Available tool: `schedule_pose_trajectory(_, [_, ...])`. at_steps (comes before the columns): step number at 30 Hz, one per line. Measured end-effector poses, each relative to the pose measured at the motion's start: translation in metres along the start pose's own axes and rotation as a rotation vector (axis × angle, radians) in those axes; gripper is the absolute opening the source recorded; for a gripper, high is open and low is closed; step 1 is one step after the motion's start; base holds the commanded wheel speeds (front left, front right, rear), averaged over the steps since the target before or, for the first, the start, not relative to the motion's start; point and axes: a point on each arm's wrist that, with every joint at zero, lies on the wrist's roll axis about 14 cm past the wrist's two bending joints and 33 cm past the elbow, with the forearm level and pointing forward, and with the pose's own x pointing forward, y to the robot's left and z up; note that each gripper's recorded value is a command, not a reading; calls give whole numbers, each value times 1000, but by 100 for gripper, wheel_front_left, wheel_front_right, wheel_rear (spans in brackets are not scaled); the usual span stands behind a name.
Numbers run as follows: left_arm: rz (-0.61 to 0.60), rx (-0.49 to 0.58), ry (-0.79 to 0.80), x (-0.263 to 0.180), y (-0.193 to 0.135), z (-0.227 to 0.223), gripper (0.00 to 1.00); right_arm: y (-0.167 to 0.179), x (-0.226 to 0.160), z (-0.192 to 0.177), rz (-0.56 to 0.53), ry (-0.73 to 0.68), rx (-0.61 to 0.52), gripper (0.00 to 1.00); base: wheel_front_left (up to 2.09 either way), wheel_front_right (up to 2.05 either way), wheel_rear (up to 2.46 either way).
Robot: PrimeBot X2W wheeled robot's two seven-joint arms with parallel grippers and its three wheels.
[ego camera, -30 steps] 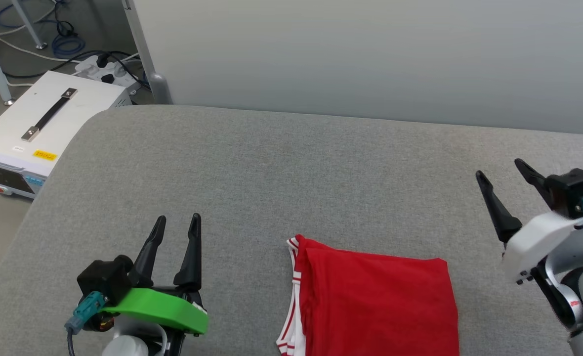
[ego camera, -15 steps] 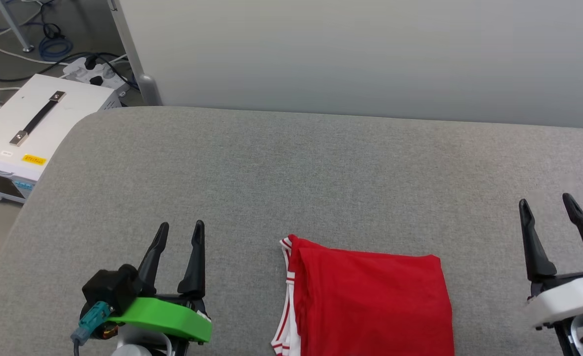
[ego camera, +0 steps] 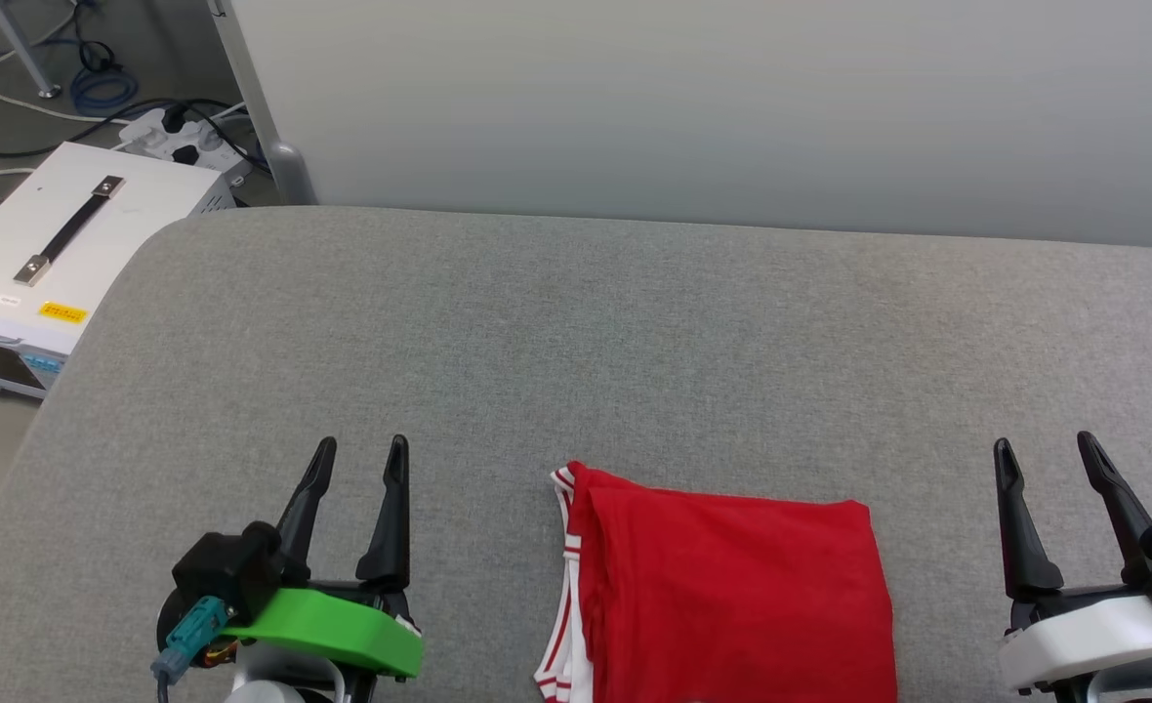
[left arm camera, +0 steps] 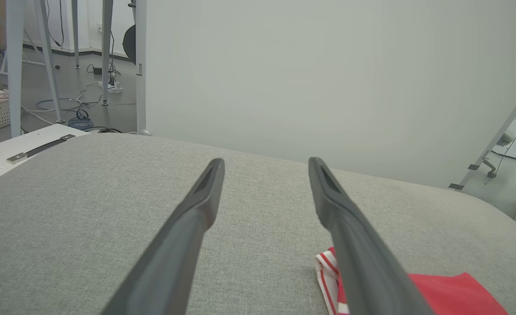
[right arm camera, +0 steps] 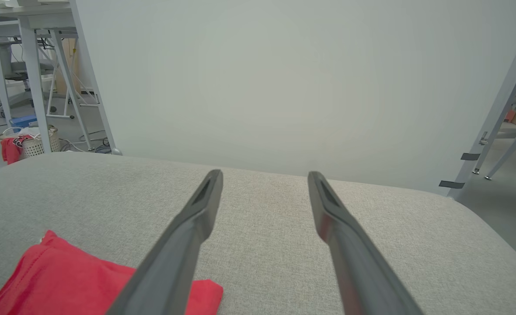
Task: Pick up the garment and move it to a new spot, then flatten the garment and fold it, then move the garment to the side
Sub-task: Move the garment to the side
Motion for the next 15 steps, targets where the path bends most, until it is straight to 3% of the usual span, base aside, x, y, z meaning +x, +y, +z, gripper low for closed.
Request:
schedule_pose_trajectory(9, [3,-3,9,0,0,-3,100,4,0,-19,20,91,15,100,0,0,0])
schedule_pose_trajectory(15, [4,-6,29,-1,0,-10,100,21,-6,-66,73,337,53,100,0,0,0])
